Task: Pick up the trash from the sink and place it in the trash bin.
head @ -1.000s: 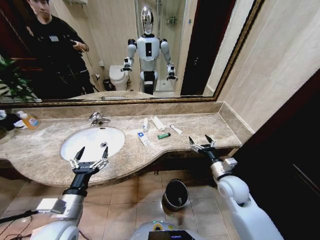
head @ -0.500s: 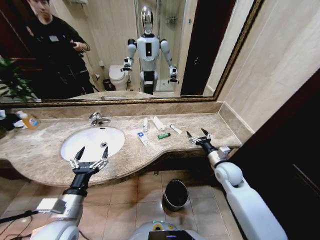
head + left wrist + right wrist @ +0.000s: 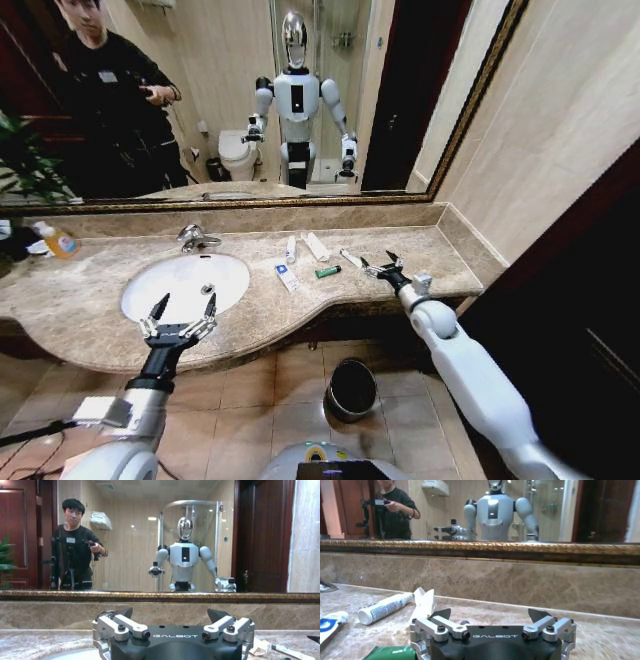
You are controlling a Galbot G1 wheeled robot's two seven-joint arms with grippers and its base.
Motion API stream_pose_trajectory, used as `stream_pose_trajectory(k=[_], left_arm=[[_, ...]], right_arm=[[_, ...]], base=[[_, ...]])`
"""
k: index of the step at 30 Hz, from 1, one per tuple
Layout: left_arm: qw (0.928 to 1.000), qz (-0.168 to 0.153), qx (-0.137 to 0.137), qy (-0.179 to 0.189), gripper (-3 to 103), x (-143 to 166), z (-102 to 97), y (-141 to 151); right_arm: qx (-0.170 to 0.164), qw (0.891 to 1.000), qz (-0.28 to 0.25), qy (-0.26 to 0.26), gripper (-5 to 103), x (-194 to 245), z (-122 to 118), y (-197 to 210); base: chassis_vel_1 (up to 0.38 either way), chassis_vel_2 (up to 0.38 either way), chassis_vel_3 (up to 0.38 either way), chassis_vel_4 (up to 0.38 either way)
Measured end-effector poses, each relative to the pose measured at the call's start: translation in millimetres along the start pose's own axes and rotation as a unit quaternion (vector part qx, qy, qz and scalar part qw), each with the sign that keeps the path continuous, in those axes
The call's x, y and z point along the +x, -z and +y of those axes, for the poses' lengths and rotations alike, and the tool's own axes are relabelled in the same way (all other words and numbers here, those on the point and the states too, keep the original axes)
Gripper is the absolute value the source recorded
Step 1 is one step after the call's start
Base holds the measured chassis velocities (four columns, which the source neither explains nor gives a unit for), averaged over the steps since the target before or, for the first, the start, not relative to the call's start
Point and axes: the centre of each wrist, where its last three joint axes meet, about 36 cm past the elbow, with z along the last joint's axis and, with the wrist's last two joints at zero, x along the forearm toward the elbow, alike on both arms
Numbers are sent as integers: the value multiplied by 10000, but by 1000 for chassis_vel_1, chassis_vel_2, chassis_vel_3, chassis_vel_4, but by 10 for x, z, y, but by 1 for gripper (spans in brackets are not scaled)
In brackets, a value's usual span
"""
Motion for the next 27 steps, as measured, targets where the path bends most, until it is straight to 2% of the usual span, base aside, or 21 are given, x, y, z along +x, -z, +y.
stream_pose_trajectory(k=[14, 18, 22, 27], left_arm=[[10000, 0, 0, 1, 100, 0, 0, 0], [10000, 0, 0, 1, 100, 0, 0, 0], [10000, 0, 0, 1, 100, 0, 0, 0], [10000, 0, 0, 1, 100, 0, 0, 0]], right_arm=[[400, 9986, 208, 283, 100, -475, -86, 76], [320, 9983, 305, 380, 100, -521, -91, 99], [66, 9957, 679, 625, 100, -555, -149, 148], [47, 9933, 889, 739, 100, -624, -232, 130]], base=[[0, 0, 0, 0], [0, 0, 0, 0], [0, 0, 0, 0], [0, 0, 0, 0]])
